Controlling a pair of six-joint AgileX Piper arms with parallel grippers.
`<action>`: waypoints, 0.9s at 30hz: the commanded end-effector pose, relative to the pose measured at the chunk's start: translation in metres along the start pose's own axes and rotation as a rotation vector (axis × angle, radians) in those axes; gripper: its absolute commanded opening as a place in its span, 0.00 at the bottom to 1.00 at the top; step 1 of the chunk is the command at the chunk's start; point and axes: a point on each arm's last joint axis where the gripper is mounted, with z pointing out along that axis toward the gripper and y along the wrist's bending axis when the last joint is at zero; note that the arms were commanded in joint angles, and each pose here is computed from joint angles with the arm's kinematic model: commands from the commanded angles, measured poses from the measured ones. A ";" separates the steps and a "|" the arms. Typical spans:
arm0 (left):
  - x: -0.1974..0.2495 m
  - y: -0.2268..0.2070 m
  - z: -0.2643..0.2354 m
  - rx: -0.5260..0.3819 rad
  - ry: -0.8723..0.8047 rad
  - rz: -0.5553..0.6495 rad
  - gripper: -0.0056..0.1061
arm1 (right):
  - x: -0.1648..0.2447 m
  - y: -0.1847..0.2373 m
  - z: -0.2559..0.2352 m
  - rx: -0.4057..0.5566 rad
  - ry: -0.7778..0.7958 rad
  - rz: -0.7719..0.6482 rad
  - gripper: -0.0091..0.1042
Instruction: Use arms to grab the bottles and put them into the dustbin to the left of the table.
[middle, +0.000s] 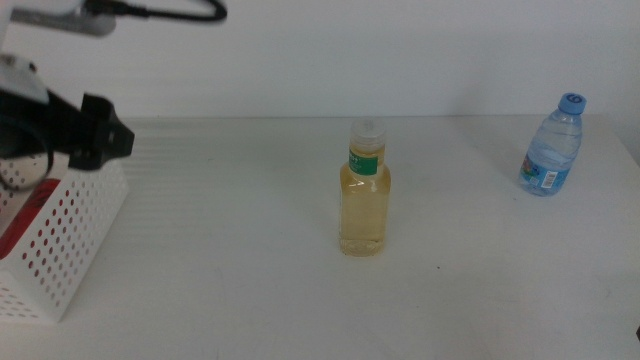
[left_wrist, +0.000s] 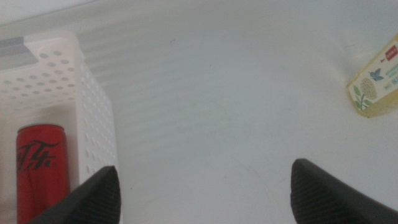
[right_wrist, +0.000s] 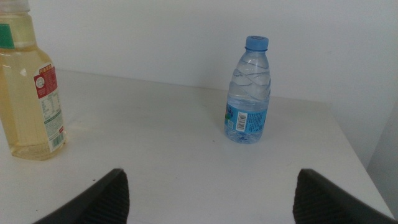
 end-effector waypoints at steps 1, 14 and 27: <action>0.000 -0.004 -0.014 -0.003 -0.166 -0.025 0.86 | -0.011 -0.001 -0.003 0.016 -0.114 -0.019 0.70; 0.054 -0.010 0.003 0.020 -0.290 -0.169 0.86 | -0.011 -0.001 -0.003 0.016 -0.114 -0.019 0.70; 0.056 -0.010 0.007 0.017 -0.332 -0.207 0.86 | -0.011 -0.001 -0.003 0.016 -0.114 -0.019 0.70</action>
